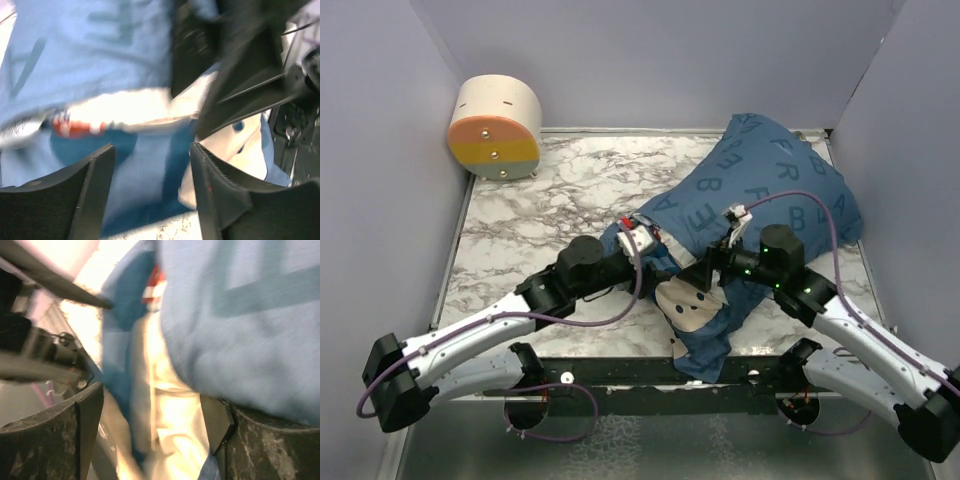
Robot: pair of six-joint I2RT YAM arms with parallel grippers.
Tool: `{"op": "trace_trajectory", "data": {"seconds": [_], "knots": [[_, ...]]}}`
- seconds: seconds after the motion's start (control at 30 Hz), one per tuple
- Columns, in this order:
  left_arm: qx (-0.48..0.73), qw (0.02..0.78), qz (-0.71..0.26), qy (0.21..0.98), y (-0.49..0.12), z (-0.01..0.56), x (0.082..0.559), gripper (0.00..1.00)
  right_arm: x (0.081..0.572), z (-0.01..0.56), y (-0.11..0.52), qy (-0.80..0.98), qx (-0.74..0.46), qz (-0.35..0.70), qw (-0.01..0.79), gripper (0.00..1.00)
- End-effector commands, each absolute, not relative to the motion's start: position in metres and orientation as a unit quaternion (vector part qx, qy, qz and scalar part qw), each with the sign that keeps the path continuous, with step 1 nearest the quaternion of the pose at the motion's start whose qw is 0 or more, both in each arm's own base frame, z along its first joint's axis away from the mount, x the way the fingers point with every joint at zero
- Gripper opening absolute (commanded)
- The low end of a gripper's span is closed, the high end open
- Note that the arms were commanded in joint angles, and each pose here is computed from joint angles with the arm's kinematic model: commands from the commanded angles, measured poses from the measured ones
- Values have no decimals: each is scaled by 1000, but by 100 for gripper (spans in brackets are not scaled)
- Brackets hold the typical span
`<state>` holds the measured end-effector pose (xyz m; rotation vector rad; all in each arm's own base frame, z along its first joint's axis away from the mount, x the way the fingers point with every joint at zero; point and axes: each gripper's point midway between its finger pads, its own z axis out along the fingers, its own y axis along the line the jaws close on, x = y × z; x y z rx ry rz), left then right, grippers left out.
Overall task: Put the pillow into the pillowcase
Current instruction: Stuff the pillow into the pillowcase.
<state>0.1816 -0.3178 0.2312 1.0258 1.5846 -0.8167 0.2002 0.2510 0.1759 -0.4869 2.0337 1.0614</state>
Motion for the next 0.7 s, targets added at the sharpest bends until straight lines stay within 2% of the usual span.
{"op": "trace_trajectory", "data": {"seconds": [0.0,0.17,0.33,0.43,0.53,0.67], "knots": [[236,581,-392,673,-275,285,194,67,204,245,235,762,-219,392,467,79],[149,559,-467,669,-248,308,168,68,207,289,242,726,-252,399,500,79],[96,505,-502,695,-246,297,157,63,210,278,245,739,-279,382,479,76],[84,467,-507,719,-258,282,159,61,214,258,242,770,-273,360,450,63],[69,429,-503,747,-274,267,167,61,226,224,230,818,-240,308,422,57],[33,395,-472,788,-292,237,188,70,238,179,219,866,-205,253,380,45]]}}
